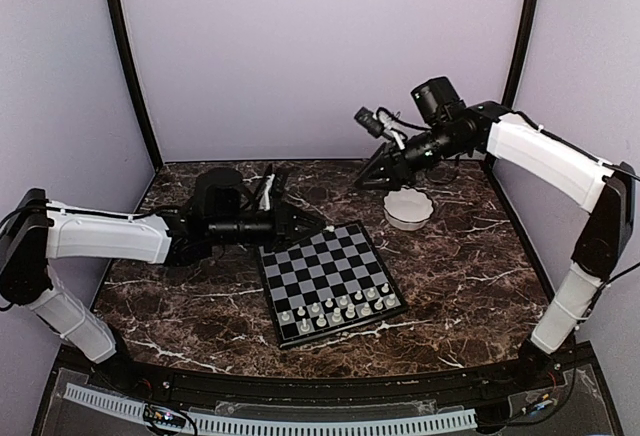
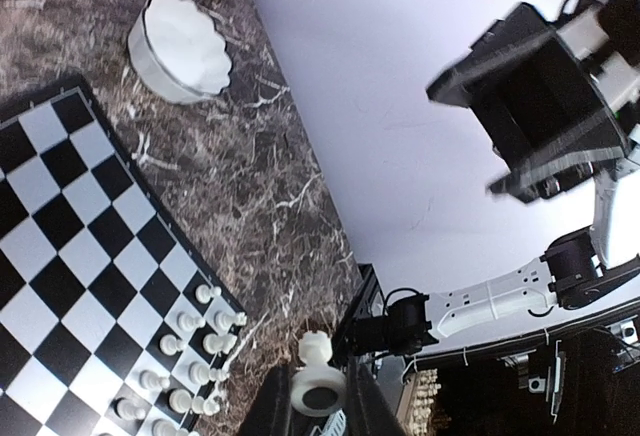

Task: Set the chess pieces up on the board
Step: Pass from the left arm to the right

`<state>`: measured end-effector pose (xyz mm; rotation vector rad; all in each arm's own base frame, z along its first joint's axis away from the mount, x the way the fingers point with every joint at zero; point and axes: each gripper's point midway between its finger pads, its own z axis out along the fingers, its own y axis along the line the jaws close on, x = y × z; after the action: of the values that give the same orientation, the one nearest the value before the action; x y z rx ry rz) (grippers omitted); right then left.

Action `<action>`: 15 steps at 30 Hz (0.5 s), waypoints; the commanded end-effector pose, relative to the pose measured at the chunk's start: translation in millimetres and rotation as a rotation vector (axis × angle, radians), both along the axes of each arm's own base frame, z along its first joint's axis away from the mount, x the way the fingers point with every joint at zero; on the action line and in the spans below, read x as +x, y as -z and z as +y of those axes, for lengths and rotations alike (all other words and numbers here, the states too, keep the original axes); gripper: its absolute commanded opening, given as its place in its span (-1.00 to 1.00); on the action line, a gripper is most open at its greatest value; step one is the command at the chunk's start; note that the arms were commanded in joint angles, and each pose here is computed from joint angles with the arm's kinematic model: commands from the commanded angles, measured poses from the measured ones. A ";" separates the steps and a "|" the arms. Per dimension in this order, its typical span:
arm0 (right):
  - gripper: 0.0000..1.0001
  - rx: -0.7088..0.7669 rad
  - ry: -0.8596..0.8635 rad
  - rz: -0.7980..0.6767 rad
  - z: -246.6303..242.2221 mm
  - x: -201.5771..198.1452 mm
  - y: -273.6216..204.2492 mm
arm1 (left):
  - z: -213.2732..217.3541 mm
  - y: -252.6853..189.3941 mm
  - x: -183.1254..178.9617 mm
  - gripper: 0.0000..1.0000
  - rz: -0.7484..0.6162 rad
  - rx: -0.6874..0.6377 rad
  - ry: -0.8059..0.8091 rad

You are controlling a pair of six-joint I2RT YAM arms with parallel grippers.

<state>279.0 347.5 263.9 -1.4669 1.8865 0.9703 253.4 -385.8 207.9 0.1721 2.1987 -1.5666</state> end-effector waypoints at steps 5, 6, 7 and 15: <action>-0.12 0.368 0.084 0.663 -13.6 19.6 -36.4 | 7.6 -93.9 25.0 -0.88 -0.299 -0.155 -0.109; -0.10 0.380 0.061 0.712 -13.4 15.9 -34.7 | 4.9 -94.8 27.3 -0.89 -0.302 -0.159 -0.108; -0.08 0.387 0.048 0.743 -13.3 13.6 -33.6 | 3.3 -96.3 28.2 -0.89 -0.305 -0.165 -0.105; 0.05 0.390 -0.006 0.795 -8.6 7.6 -31.2 | -12.1 -98.2 35.2 -0.89 -0.308 -0.197 -0.078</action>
<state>296.8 335.3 269.7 -0.8263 2.1121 1.9083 285.2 -393.2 286.1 0.2162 1.8701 -1.5575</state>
